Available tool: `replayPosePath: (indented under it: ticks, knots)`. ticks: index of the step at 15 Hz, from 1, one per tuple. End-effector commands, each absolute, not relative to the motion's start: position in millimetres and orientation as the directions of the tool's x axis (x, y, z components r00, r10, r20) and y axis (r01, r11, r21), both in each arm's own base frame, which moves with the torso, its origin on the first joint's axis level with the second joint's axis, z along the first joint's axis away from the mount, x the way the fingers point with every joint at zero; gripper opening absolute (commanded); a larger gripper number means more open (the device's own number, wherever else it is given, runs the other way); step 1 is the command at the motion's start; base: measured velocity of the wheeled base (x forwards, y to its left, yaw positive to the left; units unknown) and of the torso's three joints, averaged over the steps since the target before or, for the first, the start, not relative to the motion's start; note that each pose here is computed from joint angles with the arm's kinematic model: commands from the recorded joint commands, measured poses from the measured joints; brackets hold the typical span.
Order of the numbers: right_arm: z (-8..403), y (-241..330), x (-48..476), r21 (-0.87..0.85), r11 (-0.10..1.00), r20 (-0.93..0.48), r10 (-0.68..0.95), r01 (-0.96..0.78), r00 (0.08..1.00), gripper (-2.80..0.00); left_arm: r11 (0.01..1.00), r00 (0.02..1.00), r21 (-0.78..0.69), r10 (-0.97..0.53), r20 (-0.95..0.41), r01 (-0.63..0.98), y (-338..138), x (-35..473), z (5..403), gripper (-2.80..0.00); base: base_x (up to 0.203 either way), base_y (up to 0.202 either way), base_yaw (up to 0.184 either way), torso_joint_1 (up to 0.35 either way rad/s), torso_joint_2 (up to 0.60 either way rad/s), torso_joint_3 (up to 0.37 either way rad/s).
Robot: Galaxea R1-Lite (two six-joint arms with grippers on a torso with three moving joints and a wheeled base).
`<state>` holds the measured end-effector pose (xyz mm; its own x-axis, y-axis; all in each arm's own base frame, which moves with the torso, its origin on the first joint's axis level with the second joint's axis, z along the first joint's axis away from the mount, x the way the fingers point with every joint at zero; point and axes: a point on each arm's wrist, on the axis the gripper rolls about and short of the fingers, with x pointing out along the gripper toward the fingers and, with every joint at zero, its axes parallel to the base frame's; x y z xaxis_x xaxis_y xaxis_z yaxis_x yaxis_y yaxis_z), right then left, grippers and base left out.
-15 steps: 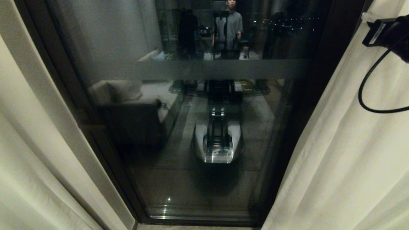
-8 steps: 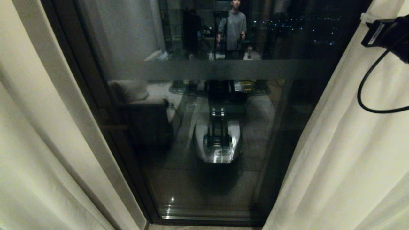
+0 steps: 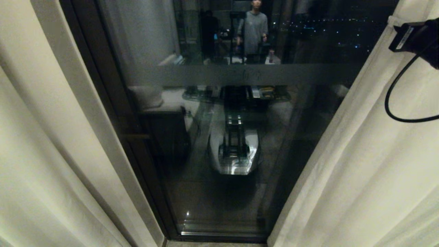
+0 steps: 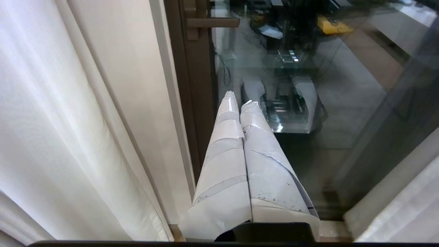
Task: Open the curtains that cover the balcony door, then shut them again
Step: Close the inner curtains on both sides
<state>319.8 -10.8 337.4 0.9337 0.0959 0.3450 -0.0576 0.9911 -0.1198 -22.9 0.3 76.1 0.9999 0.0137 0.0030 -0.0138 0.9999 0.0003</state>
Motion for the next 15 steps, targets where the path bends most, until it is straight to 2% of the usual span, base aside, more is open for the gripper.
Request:
replayPosePath:
  ticks: [1, 15]
  knots:
    - [338, -10, 319, -0.123, 0.991, 0.351, 0.099, -0.059, 0.931, -2.8, 1.0, 1.0, 0.0, 0.014, 0.003, -0.014, 0, -23, 76, -2.8, 0.0, 0.0, 0.0, 0.0, 0.0, 0.0]
    - [328, 56, 328, -0.147, 0.961, 0.368, 0.274, -0.235, 0.889, -2.8, 1.0, 1.0, 0.0, 0.014, 0.003, -0.014, 0, -23, 76, -2.8, 0.0, 0.0, 0.0, 0.0, 0.0, 0.0]
